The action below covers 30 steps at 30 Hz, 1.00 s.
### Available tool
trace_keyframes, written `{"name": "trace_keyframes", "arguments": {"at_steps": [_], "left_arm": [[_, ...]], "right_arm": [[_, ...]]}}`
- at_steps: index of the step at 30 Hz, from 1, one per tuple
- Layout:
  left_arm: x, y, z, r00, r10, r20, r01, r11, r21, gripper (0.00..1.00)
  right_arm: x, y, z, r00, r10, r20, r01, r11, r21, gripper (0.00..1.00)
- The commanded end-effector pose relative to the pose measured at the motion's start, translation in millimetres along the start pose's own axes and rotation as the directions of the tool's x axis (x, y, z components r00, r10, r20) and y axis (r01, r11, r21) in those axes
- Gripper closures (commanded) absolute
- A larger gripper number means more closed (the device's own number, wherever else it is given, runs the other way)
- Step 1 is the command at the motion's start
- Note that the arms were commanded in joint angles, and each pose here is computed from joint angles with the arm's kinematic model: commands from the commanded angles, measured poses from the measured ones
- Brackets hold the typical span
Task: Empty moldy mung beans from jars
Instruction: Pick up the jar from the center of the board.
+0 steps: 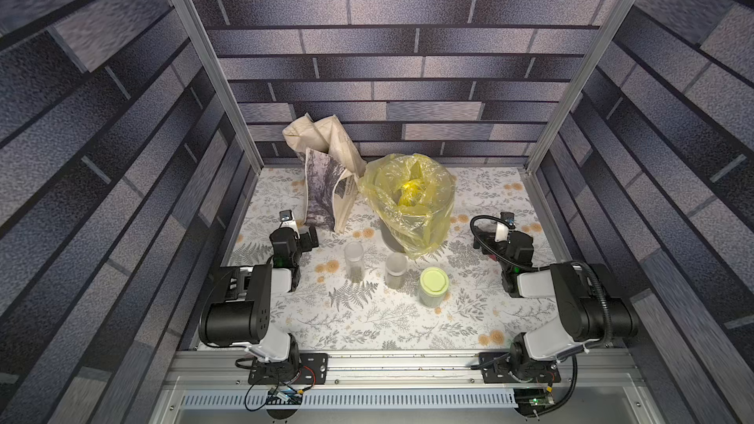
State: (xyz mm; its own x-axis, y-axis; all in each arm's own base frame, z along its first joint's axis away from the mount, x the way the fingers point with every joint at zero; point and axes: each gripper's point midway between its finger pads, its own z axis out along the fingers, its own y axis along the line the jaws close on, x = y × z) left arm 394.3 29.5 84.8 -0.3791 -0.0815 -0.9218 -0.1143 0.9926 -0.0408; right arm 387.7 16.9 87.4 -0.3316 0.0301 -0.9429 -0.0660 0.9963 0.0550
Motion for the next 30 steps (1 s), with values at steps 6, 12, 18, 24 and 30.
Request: {"name": "trace_keyframes", "arguments": {"at_steps": [6, 12, 18, 24, 30], "left_arm": [[-6, 2, 3, 1.000, 0.007, 0.009, -0.006, 1.000, -0.013, 0.00], [-7, 3, 3, 1.000, 0.002, 0.009, -0.002, 1.000, -0.016, 0.00], [-18, 3, -6, 1.000, 0.021, 0.024, -0.019, 0.998, -0.054, 0.00], [-34, 1, -32, 0.999, 0.016, 0.040, -0.012, 0.995, -0.102, 0.00], [-61, -26, -83, 0.984, 0.117, 0.133, -0.104, 0.990, -0.099, 0.00]], "right_arm": [[-7, -9, 3, 1.000, 0.021, 0.005, -0.021, 0.998, 0.058, 0.00], [-8, -9, 2, 1.000, 0.023, 0.013, -0.024, 0.998, 0.058, 0.00], [-27, -14, -14, 0.998, 0.029, 0.050, -0.034, 0.995, 0.097, 0.00], [-51, 0, -41, 0.994, 0.079, 0.072, -0.081, 0.996, 0.027, 0.03], [-76, 61, -79, 0.965, 0.243, 0.102, -0.198, 0.924, -0.328, 0.05]]}}
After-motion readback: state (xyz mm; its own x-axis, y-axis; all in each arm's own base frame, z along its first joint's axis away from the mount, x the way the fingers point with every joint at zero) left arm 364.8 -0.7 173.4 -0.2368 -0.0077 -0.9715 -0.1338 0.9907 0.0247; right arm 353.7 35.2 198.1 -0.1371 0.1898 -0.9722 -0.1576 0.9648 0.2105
